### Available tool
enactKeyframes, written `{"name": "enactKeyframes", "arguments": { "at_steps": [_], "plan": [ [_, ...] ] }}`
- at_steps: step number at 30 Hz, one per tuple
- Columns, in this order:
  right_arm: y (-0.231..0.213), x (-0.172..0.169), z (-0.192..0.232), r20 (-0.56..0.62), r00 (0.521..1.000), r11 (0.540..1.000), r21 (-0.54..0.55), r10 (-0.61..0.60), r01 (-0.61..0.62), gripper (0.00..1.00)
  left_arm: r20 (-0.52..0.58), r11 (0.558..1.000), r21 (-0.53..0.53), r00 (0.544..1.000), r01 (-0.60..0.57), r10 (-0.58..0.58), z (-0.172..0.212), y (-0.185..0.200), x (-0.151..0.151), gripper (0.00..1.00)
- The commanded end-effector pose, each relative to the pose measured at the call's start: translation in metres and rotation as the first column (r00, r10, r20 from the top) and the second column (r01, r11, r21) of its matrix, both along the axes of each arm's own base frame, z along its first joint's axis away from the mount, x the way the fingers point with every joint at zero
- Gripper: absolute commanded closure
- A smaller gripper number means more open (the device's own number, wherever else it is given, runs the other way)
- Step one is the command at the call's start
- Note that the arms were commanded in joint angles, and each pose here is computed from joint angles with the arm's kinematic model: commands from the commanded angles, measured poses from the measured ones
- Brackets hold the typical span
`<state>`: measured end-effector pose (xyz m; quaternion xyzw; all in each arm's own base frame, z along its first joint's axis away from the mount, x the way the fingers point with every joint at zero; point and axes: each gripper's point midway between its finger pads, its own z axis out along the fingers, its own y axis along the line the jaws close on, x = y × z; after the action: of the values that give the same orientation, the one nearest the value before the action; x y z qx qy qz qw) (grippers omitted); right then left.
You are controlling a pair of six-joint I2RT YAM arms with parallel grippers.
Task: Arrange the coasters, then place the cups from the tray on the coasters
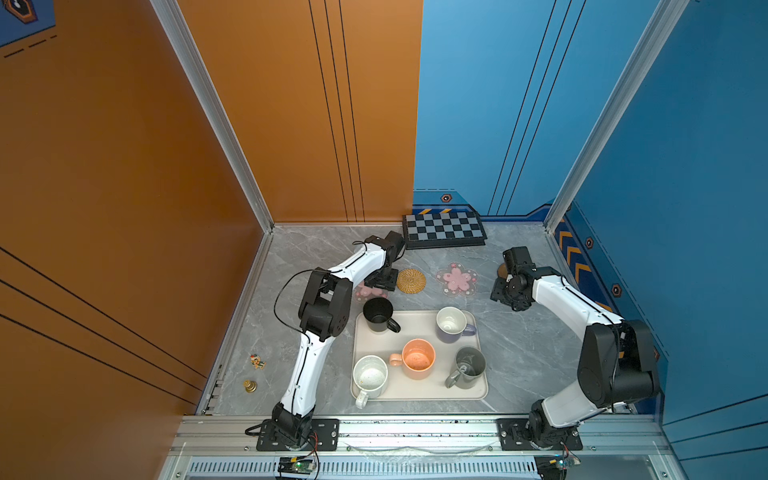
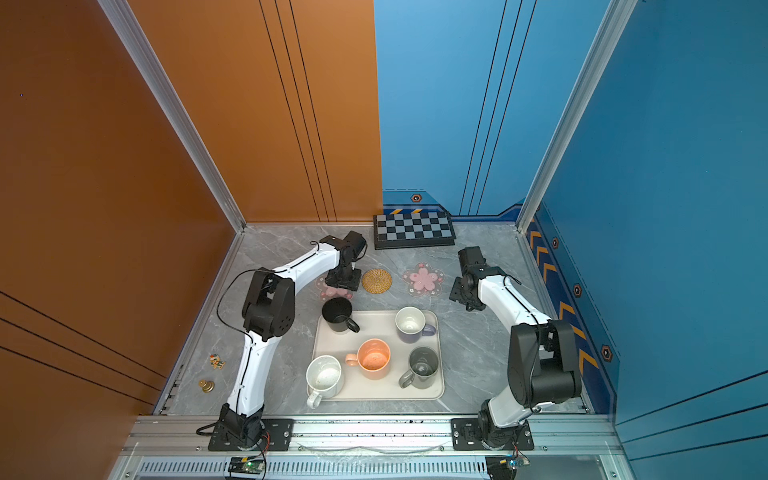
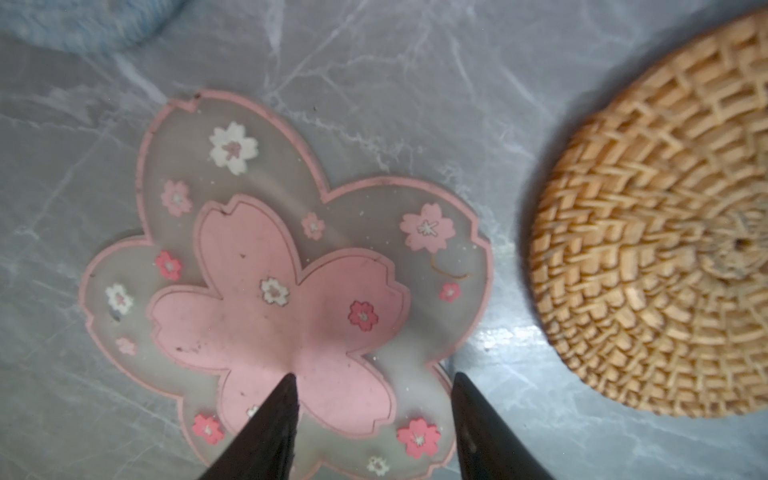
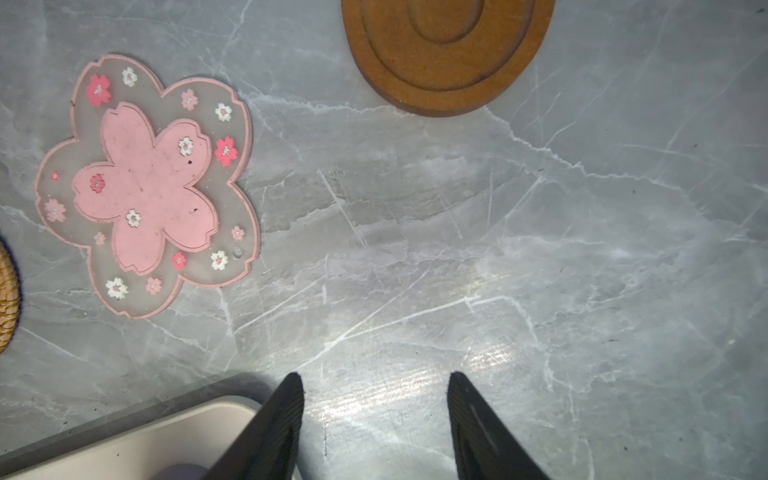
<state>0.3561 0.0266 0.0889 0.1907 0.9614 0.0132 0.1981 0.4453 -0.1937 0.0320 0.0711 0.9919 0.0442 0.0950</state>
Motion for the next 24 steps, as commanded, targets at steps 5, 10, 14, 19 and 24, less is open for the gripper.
{"name": "enactKeyframes", "arguments": {
  "at_steps": [5, 10, 14, 19, 24],
  "plan": [
    [-0.001, 0.0, -0.004, -0.01, 1.0, 1.0, 0.005, 0.008, -0.008, 0.42, -0.017, 0.998, 0.063, 1.0, -0.018, 0.019, -0.007, 0.022, 0.003, 0.4],
    [0.0, 0.001, -0.003, -0.006, 1.0, 1.0, 0.011, 0.006, -0.006, 0.41, -0.037, 0.998, 0.045, 0.998, -0.043, 0.045, -0.01, 0.036, 0.004, 0.41],
    [0.0, 0.002, -0.002, -0.003, 1.0, 1.0, 0.015, 0.002, -0.002, 0.42, 0.008, 1.0, 0.023, 1.0, 0.002, -0.002, 0.009, 0.021, 0.01, 0.41],
    [0.003, 0.002, -0.002, -0.003, 1.0, 1.0, 0.03, -0.002, 0.002, 0.42, 0.025, 0.997, -0.029, 0.997, 0.067, -0.066, 0.019, -0.009, 0.009, 0.4],
    [0.002, 0.001, -0.002, -0.003, 1.0, 1.0, 0.024, -0.001, 0.001, 0.42, -0.005, 0.992, -0.024, 0.992, 0.127, -0.127, 0.004, -0.029, -0.001, 0.4]
  ]
}}
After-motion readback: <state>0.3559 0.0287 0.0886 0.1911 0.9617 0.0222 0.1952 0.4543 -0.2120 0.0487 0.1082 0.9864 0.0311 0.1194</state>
